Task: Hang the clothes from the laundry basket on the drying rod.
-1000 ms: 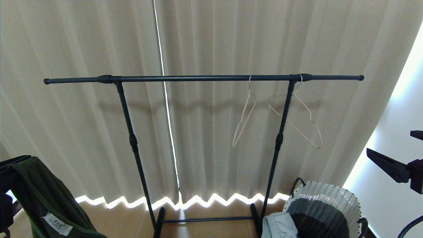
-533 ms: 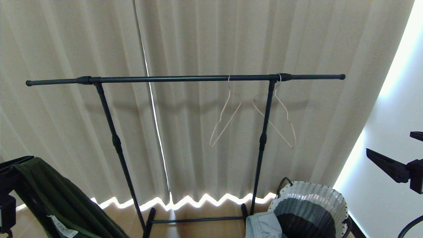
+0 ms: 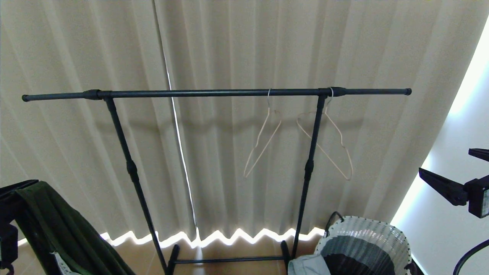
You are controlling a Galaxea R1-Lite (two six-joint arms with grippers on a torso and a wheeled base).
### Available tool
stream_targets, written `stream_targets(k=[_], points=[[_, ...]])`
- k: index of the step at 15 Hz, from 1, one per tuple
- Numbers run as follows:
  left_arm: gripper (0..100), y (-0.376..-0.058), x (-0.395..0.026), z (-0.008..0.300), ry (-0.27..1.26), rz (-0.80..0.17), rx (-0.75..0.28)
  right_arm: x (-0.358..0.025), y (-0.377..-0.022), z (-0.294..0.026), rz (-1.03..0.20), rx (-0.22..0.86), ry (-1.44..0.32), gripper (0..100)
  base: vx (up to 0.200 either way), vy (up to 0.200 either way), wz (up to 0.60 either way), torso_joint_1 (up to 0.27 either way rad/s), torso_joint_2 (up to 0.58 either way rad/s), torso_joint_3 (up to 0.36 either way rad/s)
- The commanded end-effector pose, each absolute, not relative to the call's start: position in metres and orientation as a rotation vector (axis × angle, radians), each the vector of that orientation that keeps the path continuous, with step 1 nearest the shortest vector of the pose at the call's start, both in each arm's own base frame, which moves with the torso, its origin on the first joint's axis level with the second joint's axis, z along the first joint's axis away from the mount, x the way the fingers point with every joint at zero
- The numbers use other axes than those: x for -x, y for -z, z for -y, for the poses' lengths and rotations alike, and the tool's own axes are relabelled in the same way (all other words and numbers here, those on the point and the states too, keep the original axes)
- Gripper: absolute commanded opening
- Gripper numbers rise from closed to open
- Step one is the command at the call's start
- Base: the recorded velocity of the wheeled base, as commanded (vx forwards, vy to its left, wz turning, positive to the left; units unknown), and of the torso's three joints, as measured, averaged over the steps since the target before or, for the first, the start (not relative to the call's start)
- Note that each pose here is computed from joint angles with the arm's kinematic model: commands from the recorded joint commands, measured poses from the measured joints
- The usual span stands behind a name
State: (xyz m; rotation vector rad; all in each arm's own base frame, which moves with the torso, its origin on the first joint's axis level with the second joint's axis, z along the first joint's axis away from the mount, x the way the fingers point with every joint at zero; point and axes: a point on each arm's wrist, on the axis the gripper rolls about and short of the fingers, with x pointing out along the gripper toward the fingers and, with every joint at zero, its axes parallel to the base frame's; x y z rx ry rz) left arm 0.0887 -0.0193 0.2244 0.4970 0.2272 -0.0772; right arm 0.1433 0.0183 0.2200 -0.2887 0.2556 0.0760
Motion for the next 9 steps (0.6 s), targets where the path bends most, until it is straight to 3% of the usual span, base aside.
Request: stream_targets(k=[1, 9], points=[[0, -0.223, -0.09, 0.02, 0.079, -0.235, -0.499, -0.149, -0.219, -0.019, -0.269, 0.284, -0.077, 100, 0.2, 0.0, 0.0, 0.017, 0.01, -0.002], [0, -0.221, -0.105, 0.024, 0.089, -0.282, -0.511, -0.176, -0.208, -0.023, -0.362, 0.225, -0.076, 100, 0.2, 0.0, 0.0, 0.002, 0.0, 0.003]])
